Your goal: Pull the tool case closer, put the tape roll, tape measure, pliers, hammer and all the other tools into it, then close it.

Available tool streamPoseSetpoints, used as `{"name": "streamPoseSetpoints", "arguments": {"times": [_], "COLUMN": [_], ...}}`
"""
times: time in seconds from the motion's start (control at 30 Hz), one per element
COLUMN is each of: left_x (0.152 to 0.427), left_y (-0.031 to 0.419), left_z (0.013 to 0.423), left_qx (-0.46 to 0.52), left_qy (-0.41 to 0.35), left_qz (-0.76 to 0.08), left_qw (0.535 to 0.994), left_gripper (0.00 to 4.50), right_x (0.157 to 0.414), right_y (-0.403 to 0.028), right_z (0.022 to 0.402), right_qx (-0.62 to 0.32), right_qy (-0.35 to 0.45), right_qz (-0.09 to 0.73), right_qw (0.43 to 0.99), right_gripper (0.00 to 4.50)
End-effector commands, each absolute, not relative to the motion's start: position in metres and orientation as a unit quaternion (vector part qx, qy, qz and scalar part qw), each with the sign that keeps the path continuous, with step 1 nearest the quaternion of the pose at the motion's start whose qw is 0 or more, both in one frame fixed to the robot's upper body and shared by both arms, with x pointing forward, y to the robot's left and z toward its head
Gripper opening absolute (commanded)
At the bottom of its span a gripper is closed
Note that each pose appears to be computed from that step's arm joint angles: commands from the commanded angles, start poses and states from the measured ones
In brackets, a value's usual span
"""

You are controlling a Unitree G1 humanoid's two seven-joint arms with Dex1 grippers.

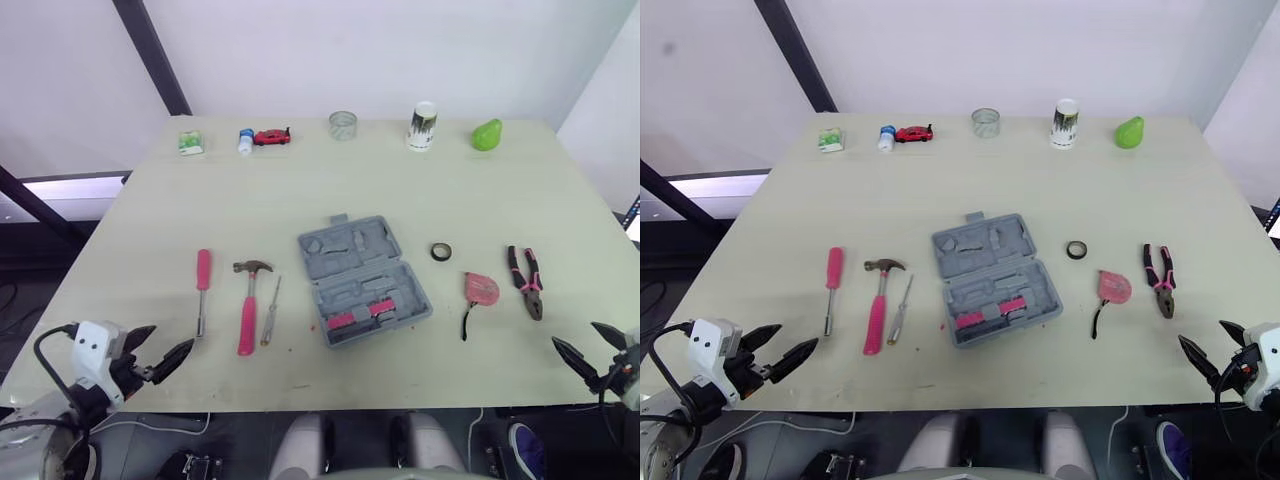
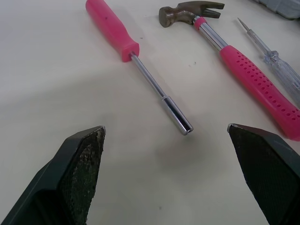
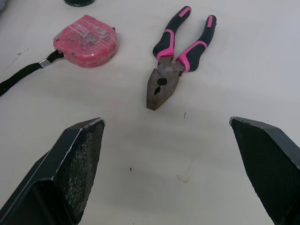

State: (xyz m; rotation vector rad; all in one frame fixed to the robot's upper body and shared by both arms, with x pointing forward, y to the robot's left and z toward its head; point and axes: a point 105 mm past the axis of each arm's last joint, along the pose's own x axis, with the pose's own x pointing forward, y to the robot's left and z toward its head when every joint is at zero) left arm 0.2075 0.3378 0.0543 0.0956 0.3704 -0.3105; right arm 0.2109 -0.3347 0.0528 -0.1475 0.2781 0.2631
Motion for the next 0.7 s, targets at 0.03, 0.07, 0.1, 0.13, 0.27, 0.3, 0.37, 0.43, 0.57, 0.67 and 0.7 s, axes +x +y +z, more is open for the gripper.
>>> {"name": "streamPoseSetpoints", "arguments": {"times": [0.03,0.07,0.1,0.13,0.27,0.3,0.37,0.43,0.57,0.67,0.7], "left_x": [0.206,0.205,0.204,0.203,0.203,0.203,0.204,0.204,0.207,0.214,0.216], "left_y": [0.345,0.348,0.352,0.354,0.359,0.361,0.364,0.366,0.368,0.365,0.364], "left_z": [0.057,0.054,0.052,0.051,0.050,0.050,0.051,0.052,0.055,0.062,0.064], "left_qx": [0.055,0.054,0.054,0.055,0.054,0.054,0.054,0.054,0.054,0.049,0.048], "left_qy": [0.174,0.176,0.178,0.178,0.178,0.178,0.177,0.175,0.164,0.150,0.146], "left_qz": [-0.147,-0.142,-0.137,-0.134,-0.135,-0.136,-0.135,-0.135,-0.143,-0.153,-0.156], "left_qw": [0.972,0.973,0.973,0.973,0.973,0.973,0.973,0.974,0.975,0.976,0.976], "left_gripper": [4.45,4.45,4.45,4.45,4.45,4.45,4.45,4.45,4.45,4.45,4.45], "right_x": [0.211,0.210,0.209,0.208,0.208,0.208,0.209,0.209,0.212,0.218,0.219], "right_y": [-0.337,-0.337,-0.337,-0.337,-0.339,-0.339,-0.339,-0.339,-0.335,-0.332,-0.332], "right_z": [0.063,0.061,0.060,0.059,0.058,0.059,0.059,0.060,0.067,0.077,0.079], "right_qx": [-0.088,-0.089,-0.089,-0.089,-0.092,-0.092,-0.093,-0.093,-0.091,-0.083,-0.080], "right_qy": [0.127,0.129,0.130,0.131,0.132,0.131,0.129,0.128,0.114,0.098,0.096], "right_qz": [0.129,0.127,0.126,0.125,0.123,0.122,0.121,0.120,0.122,0.120,0.118], "right_qw": [0.980,0.979,0.979,0.979,0.979,0.980,0.980,0.980,0.982,0.984,0.985], "right_gripper": [4.50,4.50,4.50,4.50,4.50,4.50,4.50,4.50,4.50,4.50,4.50]}}
